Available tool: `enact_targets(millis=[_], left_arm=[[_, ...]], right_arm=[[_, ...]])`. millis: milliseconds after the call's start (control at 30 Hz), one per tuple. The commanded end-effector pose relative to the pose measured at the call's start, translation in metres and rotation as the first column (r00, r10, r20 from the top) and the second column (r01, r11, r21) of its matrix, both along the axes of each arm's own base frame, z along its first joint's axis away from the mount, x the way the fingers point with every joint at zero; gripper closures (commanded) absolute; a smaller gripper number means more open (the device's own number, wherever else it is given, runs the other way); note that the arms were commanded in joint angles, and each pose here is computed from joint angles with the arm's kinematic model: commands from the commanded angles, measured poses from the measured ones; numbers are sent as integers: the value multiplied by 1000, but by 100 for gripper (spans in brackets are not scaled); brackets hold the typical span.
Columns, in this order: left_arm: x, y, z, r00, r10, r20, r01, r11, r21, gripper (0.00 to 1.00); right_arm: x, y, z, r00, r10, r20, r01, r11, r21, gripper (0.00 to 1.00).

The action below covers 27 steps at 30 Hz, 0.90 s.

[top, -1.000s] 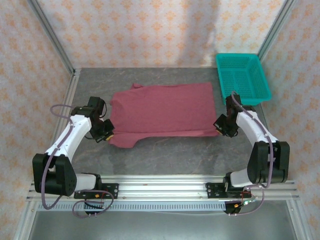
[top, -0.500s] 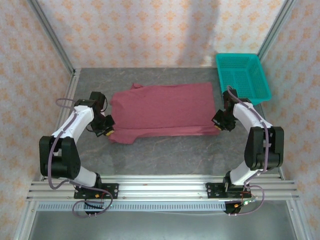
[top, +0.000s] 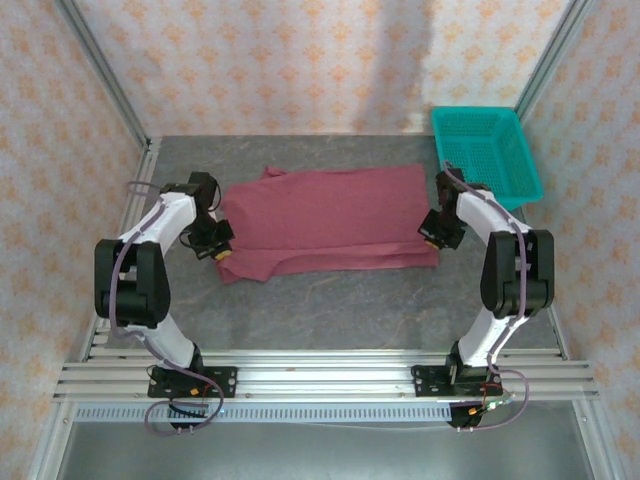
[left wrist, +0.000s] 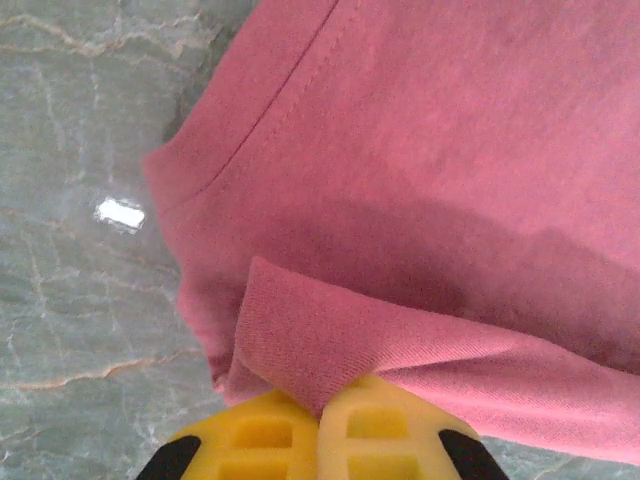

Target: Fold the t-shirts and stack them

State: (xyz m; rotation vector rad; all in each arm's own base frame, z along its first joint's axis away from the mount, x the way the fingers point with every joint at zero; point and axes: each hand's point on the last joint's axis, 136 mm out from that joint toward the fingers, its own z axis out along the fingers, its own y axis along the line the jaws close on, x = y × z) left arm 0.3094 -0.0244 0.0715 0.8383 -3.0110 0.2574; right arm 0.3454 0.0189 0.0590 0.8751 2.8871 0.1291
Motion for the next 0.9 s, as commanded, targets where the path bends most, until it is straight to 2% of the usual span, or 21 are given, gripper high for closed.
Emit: enact_targets(millis=[0, 333, 433, 500, 533, 567, 667, 733, 767, 867], left_arm=[[17, 13, -2, 1000, -23, 14, 22, 999, 44, 100], [68, 9, -14, 995, -94, -10, 95, 995, 18, 100], [82, 7, -19, 992, -122, -26, 122, 993, 2, 100], [96, 1, -16, 990, -140, 3, 140, 990, -23, 100], [103, 0, -11, 989, -143, 28, 144, 989, -23, 90], [109, 0, -5, 989, -138, 50, 140, 990, -18, 74], [127, 1, 26, 983, -104, 152, 106, 994, -5, 44], [130, 8, 51, 973, -52, 223, 50, 999, 14, 35], [128, 13, 62, 967, -20, 255, 15, 1000, 22, 25], [108, 20, 84, 956, 33, 293, -42, 999, 22, 21]], right_arm=[[12, -13, -1, 1000, 2, 3, -2, 996, -84, 100], [42, -17, -10, 1000, -3, 7, 4, 993, -122, 98], [52, -15, -10, 1000, -4, 13, 5, 993, -115, 84], [58, -14, -7, 999, -5, 32, 8, 993, -116, 60], [62, -14, -1, 999, -7, 49, 13, 994, -113, 53], [64, -12, 7, 998, -5, 70, 12, 994, -108, 46], [68, -6, 35, 990, 18, 140, -4, 995, -99, 31], [63, 1, 58, 982, 49, 183, -33, 996, -88, 25], [60, 6, 67, 977, 67, 201, -53, 996, -76, 24], [44, 24, 86, 964, 104, 243, -103, 995, -16, 22]])
